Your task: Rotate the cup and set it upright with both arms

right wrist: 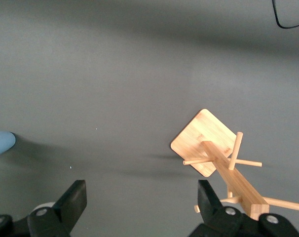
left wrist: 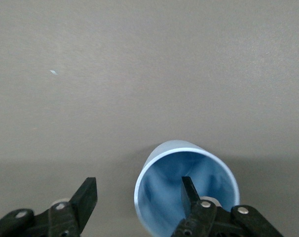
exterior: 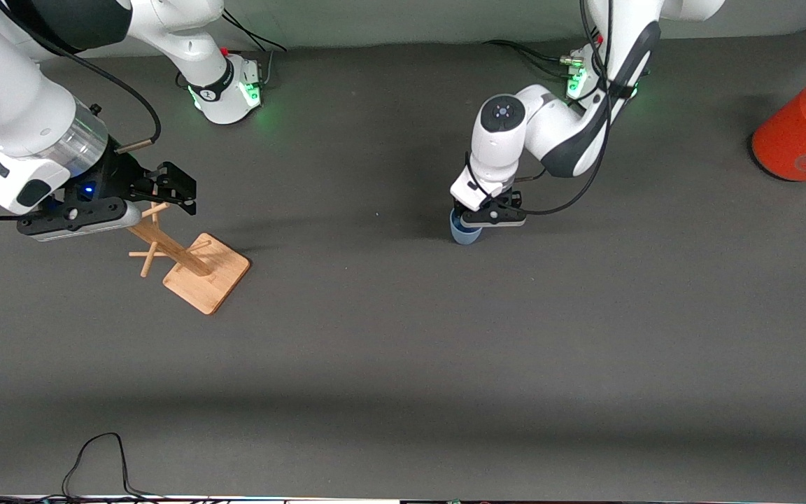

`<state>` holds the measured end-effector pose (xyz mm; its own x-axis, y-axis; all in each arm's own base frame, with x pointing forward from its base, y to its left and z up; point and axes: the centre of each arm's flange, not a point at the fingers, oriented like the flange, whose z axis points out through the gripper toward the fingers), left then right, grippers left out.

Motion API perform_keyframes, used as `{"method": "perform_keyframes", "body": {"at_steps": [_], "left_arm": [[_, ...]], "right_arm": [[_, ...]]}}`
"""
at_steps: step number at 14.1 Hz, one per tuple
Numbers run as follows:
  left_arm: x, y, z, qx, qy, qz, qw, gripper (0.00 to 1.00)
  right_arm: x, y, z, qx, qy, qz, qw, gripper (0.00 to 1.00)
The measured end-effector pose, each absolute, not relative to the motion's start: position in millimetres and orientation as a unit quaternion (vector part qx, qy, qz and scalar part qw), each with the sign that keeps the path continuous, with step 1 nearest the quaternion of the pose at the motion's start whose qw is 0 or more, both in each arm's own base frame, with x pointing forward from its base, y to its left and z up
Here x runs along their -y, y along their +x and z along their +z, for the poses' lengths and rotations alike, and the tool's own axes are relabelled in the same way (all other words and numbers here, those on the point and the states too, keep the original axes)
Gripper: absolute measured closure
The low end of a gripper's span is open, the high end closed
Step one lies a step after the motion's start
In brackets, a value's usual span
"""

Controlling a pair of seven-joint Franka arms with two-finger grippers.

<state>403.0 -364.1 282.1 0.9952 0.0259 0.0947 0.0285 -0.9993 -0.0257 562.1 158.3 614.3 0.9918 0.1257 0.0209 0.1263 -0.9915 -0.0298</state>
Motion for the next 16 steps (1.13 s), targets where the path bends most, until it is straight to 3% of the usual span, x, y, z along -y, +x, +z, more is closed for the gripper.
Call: {"method": "perform_keyframes", "body": {"at_steps": [4, 7, 12, 16], "left_arm": [[366, 399, 350, 0.026, -1.0, -0.002, 0.014, 0.13], [345, 433, 424, 0.026, -0.999, 0.041, 0.013, 0.07], [201, 513, 521, 0.036, -0.996, 0.081, -0.007, 0.0], [90, 522, 569, 0.035, -0.996, 0.084, -0.017, 0.0]], "right_arm": [[-145, 566, 614, 0.05, -0.999, -0.01, 0.014, 0.0], [-136, 569, 615, 0.043, -0.999, -0.012, 0.016, 0.0], [-113, 576, 616, 0.015, -0.999, -0.017, 0.039, 0.0], [-111, 576, 616, 0.013, -0.999, -0.017, 0.039, 0.0]]}}
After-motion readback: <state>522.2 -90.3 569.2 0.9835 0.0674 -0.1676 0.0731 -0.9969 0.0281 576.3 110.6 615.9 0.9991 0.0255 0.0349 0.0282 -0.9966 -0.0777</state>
